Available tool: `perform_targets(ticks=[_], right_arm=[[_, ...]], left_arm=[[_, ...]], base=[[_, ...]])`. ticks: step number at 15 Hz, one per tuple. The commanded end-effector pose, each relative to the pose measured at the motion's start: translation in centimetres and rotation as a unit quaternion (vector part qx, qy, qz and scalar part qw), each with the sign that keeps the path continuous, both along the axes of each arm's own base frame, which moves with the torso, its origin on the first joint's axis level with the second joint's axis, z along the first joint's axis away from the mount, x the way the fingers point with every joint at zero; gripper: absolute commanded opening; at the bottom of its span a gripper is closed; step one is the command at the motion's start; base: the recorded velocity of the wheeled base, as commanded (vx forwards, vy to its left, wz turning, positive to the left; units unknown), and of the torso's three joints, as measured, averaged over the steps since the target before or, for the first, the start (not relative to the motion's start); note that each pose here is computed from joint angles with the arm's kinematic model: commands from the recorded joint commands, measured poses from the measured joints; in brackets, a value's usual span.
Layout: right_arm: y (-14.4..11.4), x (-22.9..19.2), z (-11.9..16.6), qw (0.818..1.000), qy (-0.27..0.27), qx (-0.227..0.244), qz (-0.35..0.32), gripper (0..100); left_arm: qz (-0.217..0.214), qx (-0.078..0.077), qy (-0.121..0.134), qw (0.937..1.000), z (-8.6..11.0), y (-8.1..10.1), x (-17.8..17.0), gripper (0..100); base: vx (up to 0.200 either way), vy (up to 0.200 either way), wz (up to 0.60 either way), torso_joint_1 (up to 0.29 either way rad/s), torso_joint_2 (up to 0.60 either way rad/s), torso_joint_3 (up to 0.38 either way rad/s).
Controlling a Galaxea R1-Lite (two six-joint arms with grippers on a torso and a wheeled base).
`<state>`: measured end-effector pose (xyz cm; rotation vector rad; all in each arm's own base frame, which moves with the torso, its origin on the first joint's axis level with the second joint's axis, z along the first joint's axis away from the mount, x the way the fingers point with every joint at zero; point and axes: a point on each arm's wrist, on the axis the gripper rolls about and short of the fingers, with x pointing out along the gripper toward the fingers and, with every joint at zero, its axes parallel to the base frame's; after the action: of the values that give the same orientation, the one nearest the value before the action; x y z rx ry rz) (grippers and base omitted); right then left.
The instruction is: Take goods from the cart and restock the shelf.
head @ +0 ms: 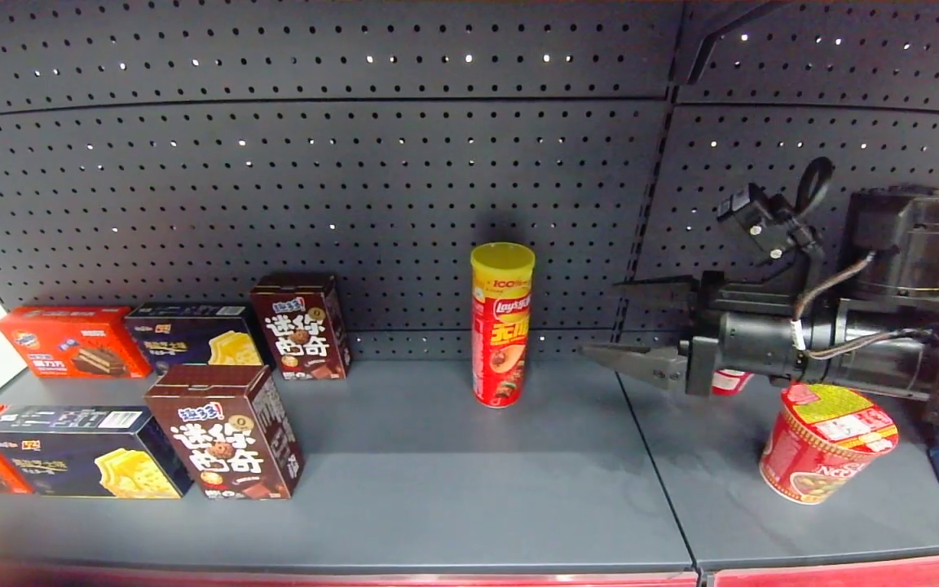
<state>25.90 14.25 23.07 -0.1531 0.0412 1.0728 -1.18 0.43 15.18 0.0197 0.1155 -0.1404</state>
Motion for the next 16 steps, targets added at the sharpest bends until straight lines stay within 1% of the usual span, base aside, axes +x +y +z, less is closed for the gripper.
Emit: perform_targets(ticks=[1,3,6,9,14,16], right_arm=[[0.6,3.1,-2.4,1.000,0.007,0.000,0.018,100],[0.7,4.6,-3.4,0.999,-0.008,0.014,0.051,100],[1.5,6.1,-3.9,0.998,-0.011,0.015,0.059,100],[2.4,7.9,-4.2,0.996,-0.015,0.020,0.086,100],[3.3,10.0,-6.0,0.996,-0.002,0.017,0.089,100],[3.6,10.7,-6.4,0.996,-0.002,0.018,0.089,100]], left_arm=[[-0.003,0.000,0.001,1.0000,0.0,0.0,0.0,0],[-0.003,0.000,0.000,1.0000,0.0,0.0,0.0,0],[-0.007,0.000,0.001,1.0000,0.0,0.0,0.0,0],[-0.007,0.001,0.002,1.0000,-0.1,0.0,0.0,0],[-0.007,0.000,0.003,1.0000,-0.1,0.0,0.0,0],[-0.004,-0.001,-0.002,1.0000,-0.3,0.1,-0.2,0]], base=[[0.000,0.000,0.00,0.000,0.00,0.000],[0.000,0.000,0.00,0.000,0.00,0.000],[0.000,0.000,0.00,0.000,0.00,0.000],[0.000,0.000,0.00,0.000,0.00,0.000],[0.000,0.000,0.00,0.000,0.00,0.000],[0.000,0.000,0.00,0.000,0.00,0.000]])
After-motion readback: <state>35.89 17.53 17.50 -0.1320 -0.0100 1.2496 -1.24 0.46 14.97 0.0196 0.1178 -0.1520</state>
